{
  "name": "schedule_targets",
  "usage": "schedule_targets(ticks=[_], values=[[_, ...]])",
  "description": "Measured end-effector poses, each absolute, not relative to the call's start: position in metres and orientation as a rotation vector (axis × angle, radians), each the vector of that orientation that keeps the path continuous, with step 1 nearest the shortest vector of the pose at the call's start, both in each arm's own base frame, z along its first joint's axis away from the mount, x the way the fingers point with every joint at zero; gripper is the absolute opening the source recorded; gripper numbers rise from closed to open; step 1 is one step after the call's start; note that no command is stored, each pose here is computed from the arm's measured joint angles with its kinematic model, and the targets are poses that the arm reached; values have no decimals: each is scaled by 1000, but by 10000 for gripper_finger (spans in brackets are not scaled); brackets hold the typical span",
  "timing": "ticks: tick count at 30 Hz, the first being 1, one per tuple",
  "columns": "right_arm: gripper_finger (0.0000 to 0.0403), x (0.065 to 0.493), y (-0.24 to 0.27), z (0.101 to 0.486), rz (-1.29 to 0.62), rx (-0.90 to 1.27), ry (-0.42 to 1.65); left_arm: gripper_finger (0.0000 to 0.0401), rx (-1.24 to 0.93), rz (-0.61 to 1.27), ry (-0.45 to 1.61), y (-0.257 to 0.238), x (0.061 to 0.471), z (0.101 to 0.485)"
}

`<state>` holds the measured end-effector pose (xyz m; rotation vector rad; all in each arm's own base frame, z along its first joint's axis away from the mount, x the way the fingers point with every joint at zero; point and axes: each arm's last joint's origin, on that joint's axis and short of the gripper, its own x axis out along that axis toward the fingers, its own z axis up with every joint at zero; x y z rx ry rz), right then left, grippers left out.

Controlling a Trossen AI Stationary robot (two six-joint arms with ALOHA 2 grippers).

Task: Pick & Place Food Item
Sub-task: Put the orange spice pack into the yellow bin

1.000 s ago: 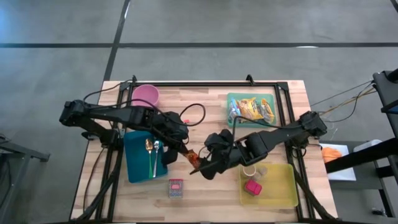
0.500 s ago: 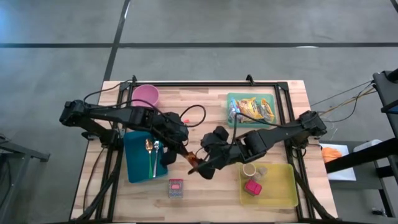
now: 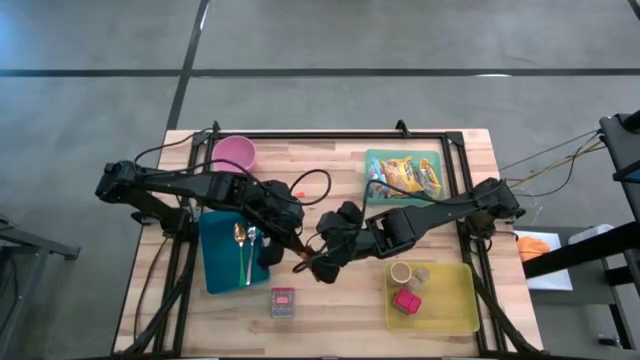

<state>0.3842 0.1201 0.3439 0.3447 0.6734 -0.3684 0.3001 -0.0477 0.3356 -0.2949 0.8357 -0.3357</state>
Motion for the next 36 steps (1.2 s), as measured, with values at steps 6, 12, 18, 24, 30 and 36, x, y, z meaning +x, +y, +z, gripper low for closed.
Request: schedule_targets(ticks=[6, 12, 18, 24, 30, 36], values=[[389, 389, 119, 339, -363, 328, 685, 0, -284, -355, 831, -48, 300, 336], [345, 389, 117, 339, -361, 330, 688, 0, -282, -361, 831, -48, 300, 336], [207, 390, 116, 339, -356, 335, 691, 0, -295, -348, 833, -48, 300, 336], [37, 390, 116, 339, -354, 326, 695, 26, -328, -329, 842, -48, 300, 335], [17, 390, 116, 338, -317, 327, 708, 51, -306, -293, 836, -49, 300, 335], [17, 388, 124, 338, -285, 302, 714, 4, -287, -285, 838, -52, 299, 335]])
